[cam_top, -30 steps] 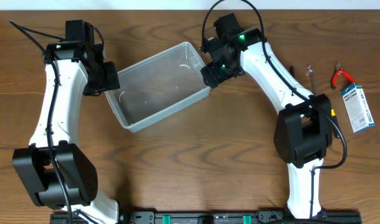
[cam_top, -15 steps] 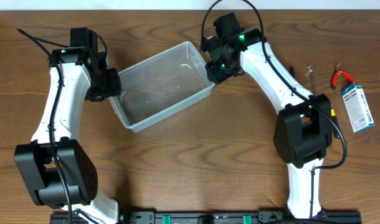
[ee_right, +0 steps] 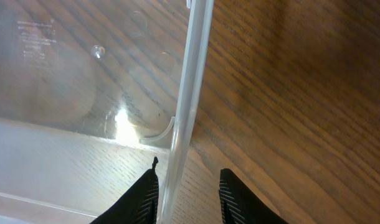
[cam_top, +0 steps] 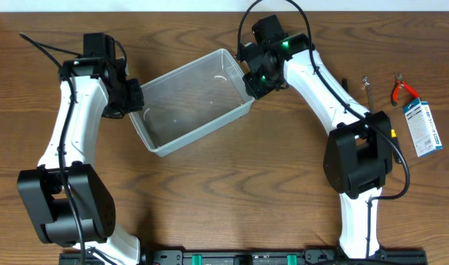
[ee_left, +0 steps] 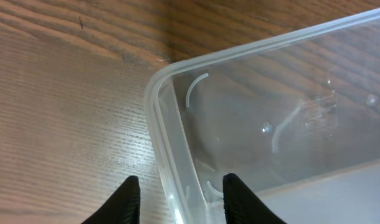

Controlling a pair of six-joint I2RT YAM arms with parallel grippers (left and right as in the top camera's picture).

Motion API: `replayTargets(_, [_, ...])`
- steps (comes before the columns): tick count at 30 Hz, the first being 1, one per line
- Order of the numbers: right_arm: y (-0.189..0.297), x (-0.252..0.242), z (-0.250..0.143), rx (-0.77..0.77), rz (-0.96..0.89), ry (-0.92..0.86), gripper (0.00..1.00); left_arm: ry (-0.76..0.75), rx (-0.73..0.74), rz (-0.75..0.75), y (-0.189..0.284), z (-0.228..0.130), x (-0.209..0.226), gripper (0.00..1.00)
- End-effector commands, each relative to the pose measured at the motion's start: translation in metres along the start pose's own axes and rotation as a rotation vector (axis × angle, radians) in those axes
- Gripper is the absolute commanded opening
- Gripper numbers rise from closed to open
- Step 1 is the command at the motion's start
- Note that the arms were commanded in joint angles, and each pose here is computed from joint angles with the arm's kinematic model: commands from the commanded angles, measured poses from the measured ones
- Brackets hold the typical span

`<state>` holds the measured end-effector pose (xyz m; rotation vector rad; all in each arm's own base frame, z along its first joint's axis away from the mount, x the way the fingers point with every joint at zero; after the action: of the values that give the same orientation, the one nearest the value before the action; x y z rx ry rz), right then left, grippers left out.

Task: Pack container
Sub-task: 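Grip the container rim with both grippers and rotate it straight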

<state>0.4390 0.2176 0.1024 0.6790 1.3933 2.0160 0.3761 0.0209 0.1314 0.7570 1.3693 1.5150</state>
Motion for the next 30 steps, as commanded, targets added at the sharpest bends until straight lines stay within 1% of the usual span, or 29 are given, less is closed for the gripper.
replayTargets(1, [-0.0006,0.0030,-0.0005,0.002,0.005,0.003,0.32,0.016,0.033,0.019,-0.0139,-0.0077,0.0060,0.32])
replayTargets(2, [-0.0006,0.0031,-0.0004,0.002,0.005,0.000,0.32,0.016,0.035,0.019,-0.0161,-0.0090,0.0066,0.32])
replayTargets(5, [-0.0006,0.0034,-0.0001,0.001,0.007,-0.008,0.25,0.017,0.044,0.023,-0.0205,-0.0127,0.0082,0.32])
replayTargets(7, [-0.0006,0.0033,-0.0002,0.001,0.007,-0.015,0.24,0.017,0.047,0.024,-0.0222,-0.0140,0.0088,0.30])
replayTargets(10, [-0.0006,0.0033,-0.0002,0.001,0.007,-0.016,0.23,0.017,0.047,0.024,-0.0236,-0.0144,0.0090,0.25])
replayTargets(12, [-0.0006,0.0034,-0.0002,0.001,0.007,-0.019,0.21,0.017,0.045,0.023,-0.0236,-0.0139,0.0089,0.20])
replayTargets(13, [-0.0006,0.0034,-0.0003,0.002,0.007,-0.019,0.20,0.016,0.043,0.022,-0.0236,-0.0135,0.0087,0.11])
replayTargets(14, [-0.0006,0.0034,-0.0002,0.001,0.007,-0.019,0.18,0.016,0.042,0.022,-0.0236,-0.0134,0.0087,0.06])
replayTargets(19, [-0.0006,0.0039,-0.0019,0.008,0.009,-0.021,0.10,0.016,0.029,0.017,-0.0237,-0.0104,0.0076,0.06])
replayTargets(22, [-0.0006,0.0042,-0.0027,0.012,0.011,-0.021,0.02,0.016,0.025,0.015,-0.0238,-0.0094,0.0072,0.06])
replayTargets(23, [-0.0006,0.0043,-0.0029,0.013,0.011,-0.021,0.01,0.015,0.023,0.014,-0.0238,-0.0089,0.0070,0.06])
replayTargets(30, [-0.0006,0.0044,-0.0040,0.017,0.012,-0.023,0.01,0.023,0.021,0.014,-0.0238,-0.0086,0.0069,0.06])
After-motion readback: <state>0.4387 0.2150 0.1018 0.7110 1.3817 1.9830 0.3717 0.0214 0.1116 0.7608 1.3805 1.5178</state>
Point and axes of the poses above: each gripper's point midway between its finger pads, its own y axis back along the fingers, its own x axis along the line the jaws close on, z = x × y, the point moved 2 cm from there along y, back along the fingers, and after that the axes turned 9 degrees about y, right-handed, at the moved point
